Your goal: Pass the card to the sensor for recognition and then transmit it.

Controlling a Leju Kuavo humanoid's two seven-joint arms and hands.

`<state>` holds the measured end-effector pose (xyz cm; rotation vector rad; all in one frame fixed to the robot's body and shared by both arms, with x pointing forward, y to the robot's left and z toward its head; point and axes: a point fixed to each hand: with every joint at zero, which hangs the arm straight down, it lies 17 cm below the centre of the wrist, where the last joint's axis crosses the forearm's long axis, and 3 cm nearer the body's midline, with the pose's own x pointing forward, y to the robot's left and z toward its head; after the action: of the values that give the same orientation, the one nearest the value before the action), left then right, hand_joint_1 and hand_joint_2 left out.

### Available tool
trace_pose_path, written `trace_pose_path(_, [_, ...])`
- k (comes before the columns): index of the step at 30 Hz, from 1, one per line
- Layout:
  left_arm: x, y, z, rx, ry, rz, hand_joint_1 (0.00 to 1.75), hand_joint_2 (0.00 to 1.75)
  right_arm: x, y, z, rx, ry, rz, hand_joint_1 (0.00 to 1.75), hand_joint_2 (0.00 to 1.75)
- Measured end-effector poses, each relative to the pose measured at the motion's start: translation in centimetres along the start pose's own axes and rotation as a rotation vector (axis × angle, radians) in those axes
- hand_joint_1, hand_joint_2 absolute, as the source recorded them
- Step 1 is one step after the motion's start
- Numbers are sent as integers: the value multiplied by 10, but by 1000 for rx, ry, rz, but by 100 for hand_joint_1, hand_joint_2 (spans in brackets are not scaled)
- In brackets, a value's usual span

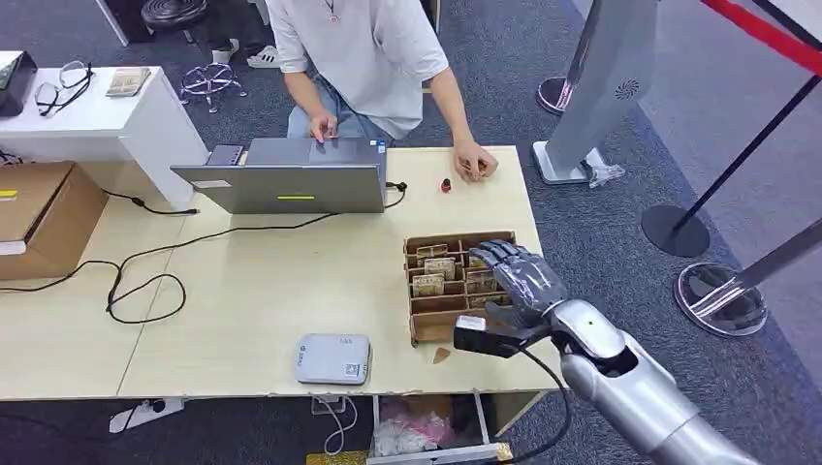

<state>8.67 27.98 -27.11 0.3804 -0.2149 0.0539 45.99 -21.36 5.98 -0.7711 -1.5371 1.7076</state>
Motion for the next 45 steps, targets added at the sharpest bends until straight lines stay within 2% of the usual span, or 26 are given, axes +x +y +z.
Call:
trace_pose_path(1, [0,0,0,0,1,0,0,0,0,0,-1,2,0,0,51,175])
trace_pose_path(3, [0,0,0,0,1,0,0,0,-1,-1,-5,3,-1,0,65,175])
trace_pose_path(5, [0,0,0,0,2,0,0,0,-2,-1,-9,6,-2,0,68,175])
trace_pose_path(8, [-1,0,0,0,6,0,0,0,-3,-3,-17,9,-5,1,63,175])
trace_pose_path(13, [-1,0,0,0,10,0,0,0,-6,-6,-26,10,-2,-1,68,175])
trace_pose_path(15, [-1,0,0,0,10,1,0,0,-6,-7,-28,12,-4,-2,79,175])
trace_pose_path(25, [-1,1,0,1,11,3,0,0,-6,-12,-38,13,-13,-5,110,175])
trace_pose_path(28, [-1,1,0,1,11,4,0,0,-6,-14,-39,9,-13,-4,126,175])
trace_pose_path(38, [-2,1,-1,3,12,6,0,0,-5,-19,-42,-5,-22,-7,129,175])
trace_pose_path(42, [-1,3,-1,5,12,6,0,0,-4,-21,-43,-13,-29,-10,122,175])
trace_pose_path(45, [-2,4,-1,7,13,6,0,0,-4,-23,-43,-21,-27,-16,126,175])
